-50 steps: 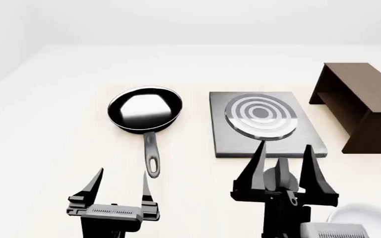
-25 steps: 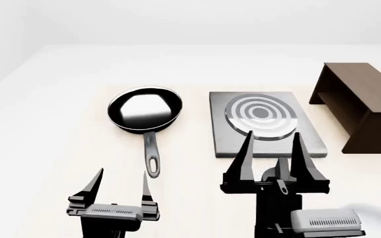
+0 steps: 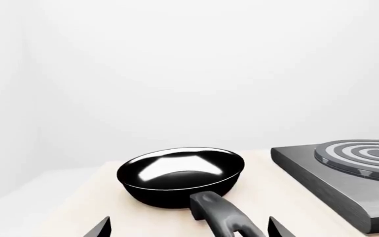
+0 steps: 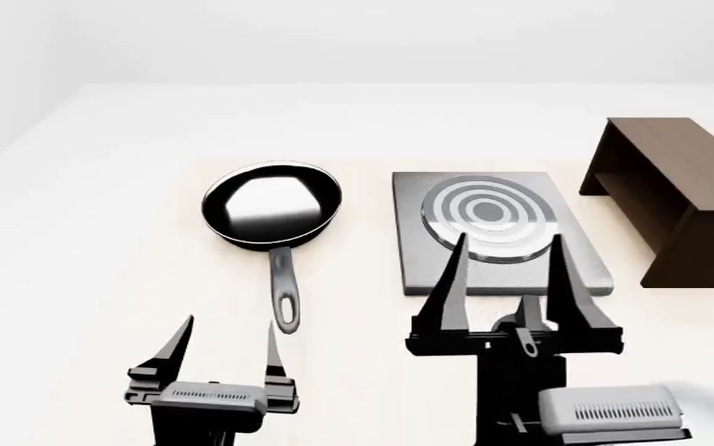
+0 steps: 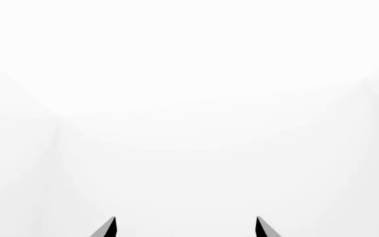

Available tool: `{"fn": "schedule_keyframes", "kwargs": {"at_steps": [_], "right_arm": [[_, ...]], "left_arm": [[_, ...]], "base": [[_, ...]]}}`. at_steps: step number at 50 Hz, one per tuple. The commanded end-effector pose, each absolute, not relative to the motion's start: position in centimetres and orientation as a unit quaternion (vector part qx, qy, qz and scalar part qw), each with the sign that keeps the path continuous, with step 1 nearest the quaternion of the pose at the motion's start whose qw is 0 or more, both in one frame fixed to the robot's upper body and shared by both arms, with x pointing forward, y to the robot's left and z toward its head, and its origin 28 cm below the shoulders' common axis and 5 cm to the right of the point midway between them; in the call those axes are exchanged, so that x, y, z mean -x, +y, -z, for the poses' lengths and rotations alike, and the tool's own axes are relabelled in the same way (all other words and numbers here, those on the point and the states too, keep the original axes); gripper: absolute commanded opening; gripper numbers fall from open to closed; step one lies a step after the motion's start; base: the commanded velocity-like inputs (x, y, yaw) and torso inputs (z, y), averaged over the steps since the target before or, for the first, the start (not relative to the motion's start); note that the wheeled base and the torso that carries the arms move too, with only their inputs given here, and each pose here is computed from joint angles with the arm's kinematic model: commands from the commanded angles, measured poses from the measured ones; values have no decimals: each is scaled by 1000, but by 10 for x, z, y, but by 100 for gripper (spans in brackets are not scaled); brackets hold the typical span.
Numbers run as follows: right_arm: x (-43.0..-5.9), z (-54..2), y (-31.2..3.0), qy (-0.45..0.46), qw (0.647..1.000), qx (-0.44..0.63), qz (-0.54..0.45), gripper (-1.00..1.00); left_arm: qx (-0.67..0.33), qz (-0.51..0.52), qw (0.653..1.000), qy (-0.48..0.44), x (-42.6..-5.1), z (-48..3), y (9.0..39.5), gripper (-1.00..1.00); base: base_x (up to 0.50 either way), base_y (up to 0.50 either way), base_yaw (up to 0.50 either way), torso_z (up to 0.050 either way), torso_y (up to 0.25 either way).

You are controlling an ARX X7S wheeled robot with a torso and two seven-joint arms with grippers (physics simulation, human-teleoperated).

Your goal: Turn on the stove.

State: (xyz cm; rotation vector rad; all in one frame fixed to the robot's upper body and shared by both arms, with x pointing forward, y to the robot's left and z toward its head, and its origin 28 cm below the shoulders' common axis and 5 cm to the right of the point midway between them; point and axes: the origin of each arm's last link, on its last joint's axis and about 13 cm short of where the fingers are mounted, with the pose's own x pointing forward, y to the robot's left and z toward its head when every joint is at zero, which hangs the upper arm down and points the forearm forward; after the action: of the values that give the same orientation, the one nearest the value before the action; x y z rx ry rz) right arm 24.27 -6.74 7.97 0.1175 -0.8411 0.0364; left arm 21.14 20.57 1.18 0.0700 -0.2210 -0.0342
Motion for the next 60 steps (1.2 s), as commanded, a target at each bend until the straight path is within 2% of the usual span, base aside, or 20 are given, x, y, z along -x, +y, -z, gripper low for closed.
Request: {"fn": "schedule_keyframes", "kwargs": {"at_steps": [1, 17, 60], "right_arm": [[-239, -88, -68, -421, 906, -41, -13, 100], [-229, -91, -62, -453, 891, 27, -18, 100], [-240, -104, -68, -438, 899, -11, 12, 100]], "left_arm": [[-35, 16, 993, -111, -211, -12, 206, 100], [-38, 17, 993, -114, -211, -12, 206, 100], [-39, 18, 992, -118, -211, -12, 206, 100]], "base": [[0, 0, 0, 0, 0], [0, 0, 0, 0, 0], [0, 0, 0, 0, 0]]}}
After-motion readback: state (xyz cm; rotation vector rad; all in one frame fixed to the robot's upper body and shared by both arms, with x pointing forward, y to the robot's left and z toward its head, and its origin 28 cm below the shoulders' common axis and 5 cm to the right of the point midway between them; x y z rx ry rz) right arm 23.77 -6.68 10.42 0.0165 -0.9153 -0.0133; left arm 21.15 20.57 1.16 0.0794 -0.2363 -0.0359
